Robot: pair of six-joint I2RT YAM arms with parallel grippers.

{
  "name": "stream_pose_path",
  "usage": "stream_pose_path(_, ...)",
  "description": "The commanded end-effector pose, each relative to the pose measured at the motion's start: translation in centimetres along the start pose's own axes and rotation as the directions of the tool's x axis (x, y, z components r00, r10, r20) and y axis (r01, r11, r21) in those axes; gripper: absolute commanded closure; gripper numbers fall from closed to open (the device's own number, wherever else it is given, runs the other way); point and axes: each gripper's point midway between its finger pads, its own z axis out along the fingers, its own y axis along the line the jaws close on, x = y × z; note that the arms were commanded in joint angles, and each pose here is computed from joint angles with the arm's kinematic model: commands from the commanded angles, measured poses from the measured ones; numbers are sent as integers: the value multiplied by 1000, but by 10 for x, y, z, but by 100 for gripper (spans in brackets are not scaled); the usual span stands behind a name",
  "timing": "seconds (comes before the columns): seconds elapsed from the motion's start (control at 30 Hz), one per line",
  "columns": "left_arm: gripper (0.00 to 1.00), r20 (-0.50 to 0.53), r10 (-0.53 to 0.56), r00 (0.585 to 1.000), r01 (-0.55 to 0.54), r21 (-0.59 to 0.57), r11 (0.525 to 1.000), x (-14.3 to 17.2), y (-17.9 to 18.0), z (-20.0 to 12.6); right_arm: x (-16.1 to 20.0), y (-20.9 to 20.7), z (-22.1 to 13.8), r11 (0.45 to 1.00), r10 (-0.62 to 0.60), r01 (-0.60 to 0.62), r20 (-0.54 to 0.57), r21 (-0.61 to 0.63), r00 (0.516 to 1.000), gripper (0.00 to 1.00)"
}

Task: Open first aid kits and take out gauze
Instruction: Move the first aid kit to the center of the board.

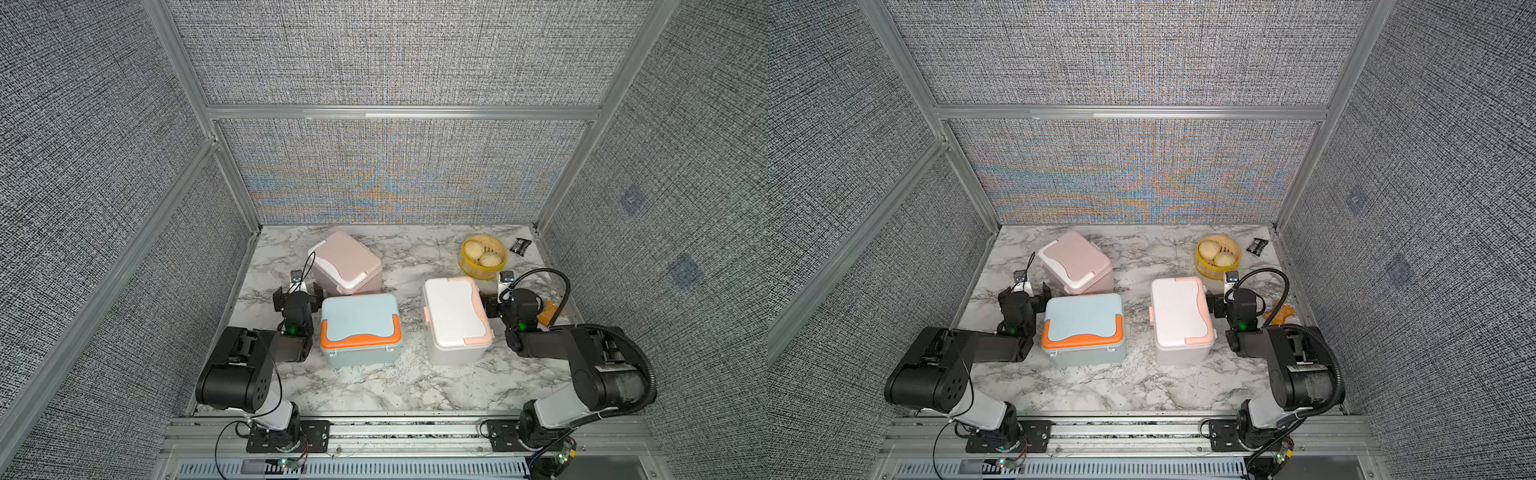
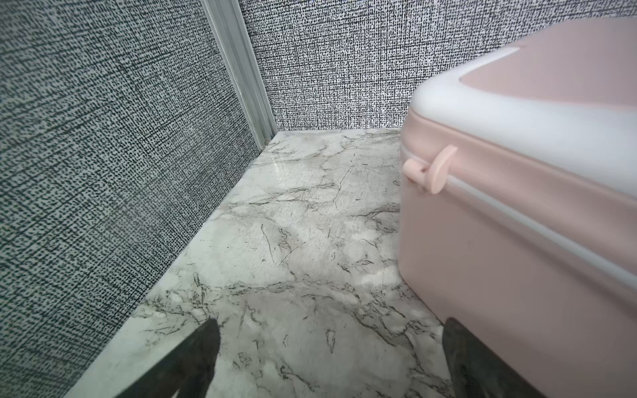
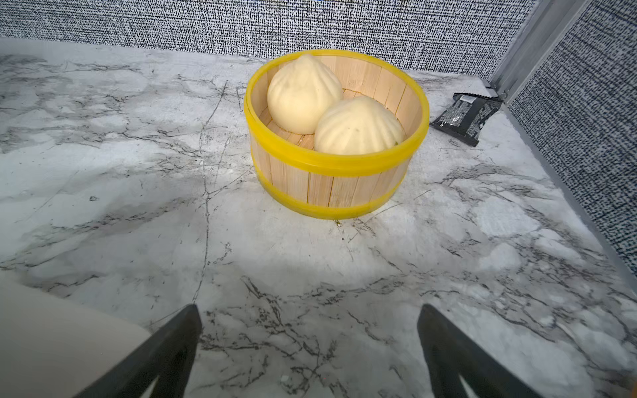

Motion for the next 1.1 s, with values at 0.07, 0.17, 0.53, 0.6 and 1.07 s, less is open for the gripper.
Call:
stream_pose_path(0.07,0,3,0,1000,0,-2,1000,-1,0,0,-7,0,-1,1000,-2,2,28,3,1000,1)
stream_pose_path(0.17,0,3,0,1000,0,-2,1000,-1,0,0,-8,-1,0,1000,0,0,31,4,1000,1)
stream_pose_path(0.53,0,2,0,1000,0,-1,1000,0,0,0,-8,-1,-1,1000,1,-1,30,4,1000,1)
stream_pose_path(0.6,0,3,0,1000,0,-3,1000,-1,1,0,-7,0,-1,1000,-1,1,28,3,1000,1)
stream_pose_path(1.07,1,5,-1,1000,1,-2,1000,-1,0,0,-8,-1,-1,1000,4,-5,30,4,1000,1)
